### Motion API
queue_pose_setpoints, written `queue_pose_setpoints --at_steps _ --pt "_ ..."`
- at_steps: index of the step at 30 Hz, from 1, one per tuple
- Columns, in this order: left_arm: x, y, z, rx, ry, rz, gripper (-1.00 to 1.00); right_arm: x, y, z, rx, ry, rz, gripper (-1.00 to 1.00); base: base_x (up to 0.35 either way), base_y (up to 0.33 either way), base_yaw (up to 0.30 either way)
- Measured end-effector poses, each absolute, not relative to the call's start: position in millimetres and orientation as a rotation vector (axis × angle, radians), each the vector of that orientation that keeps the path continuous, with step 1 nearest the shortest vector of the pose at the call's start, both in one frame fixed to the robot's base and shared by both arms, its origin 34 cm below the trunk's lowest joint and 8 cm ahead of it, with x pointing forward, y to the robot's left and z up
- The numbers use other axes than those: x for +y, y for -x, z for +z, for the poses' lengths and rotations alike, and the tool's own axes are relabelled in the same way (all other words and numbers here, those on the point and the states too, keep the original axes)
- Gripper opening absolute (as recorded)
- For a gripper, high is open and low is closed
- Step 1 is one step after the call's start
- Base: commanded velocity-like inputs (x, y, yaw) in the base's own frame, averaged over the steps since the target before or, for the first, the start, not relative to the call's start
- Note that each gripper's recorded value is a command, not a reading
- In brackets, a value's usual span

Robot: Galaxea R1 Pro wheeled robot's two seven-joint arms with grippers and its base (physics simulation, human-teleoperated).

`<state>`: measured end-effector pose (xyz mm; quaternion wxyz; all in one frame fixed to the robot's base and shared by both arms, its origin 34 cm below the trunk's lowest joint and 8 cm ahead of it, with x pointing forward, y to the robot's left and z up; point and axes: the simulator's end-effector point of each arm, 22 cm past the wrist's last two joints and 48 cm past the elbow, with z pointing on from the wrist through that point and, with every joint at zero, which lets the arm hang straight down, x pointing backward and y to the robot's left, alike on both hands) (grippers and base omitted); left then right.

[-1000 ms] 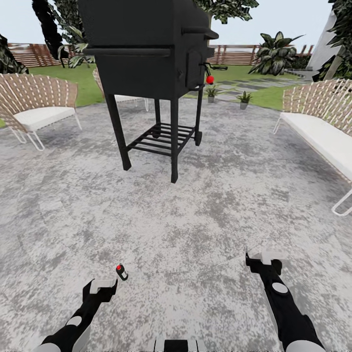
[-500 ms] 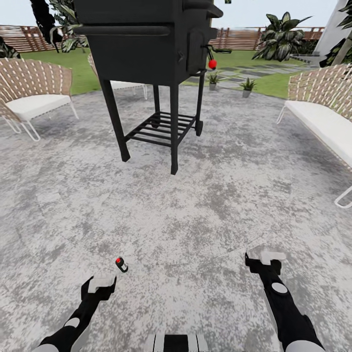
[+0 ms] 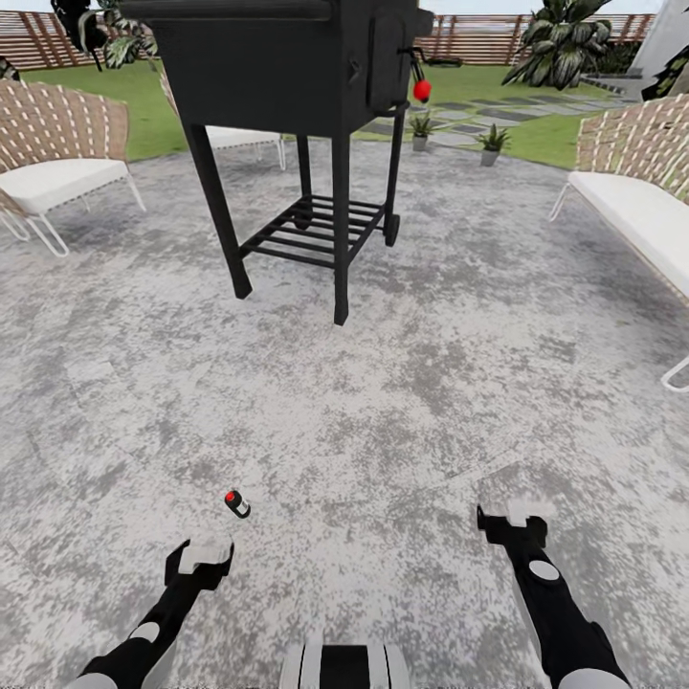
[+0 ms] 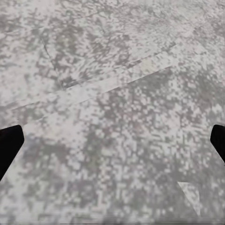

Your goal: Pick up the pesticide atomizer in the garden and spray insectifuge to fully cover both potted plants in the garden.

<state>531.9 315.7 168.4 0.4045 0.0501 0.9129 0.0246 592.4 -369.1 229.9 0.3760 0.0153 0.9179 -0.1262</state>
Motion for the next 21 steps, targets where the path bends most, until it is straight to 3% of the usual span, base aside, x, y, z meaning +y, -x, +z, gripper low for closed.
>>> queue_pose_setpoints --at_steps 21 --pt "321.9 -522.8 155.8 2.332 -0.107 0.076 1.0 -369.5 -585.0 215.3 2.375 -0.035 -0.328 1.0 0.031 0.0 0.0"
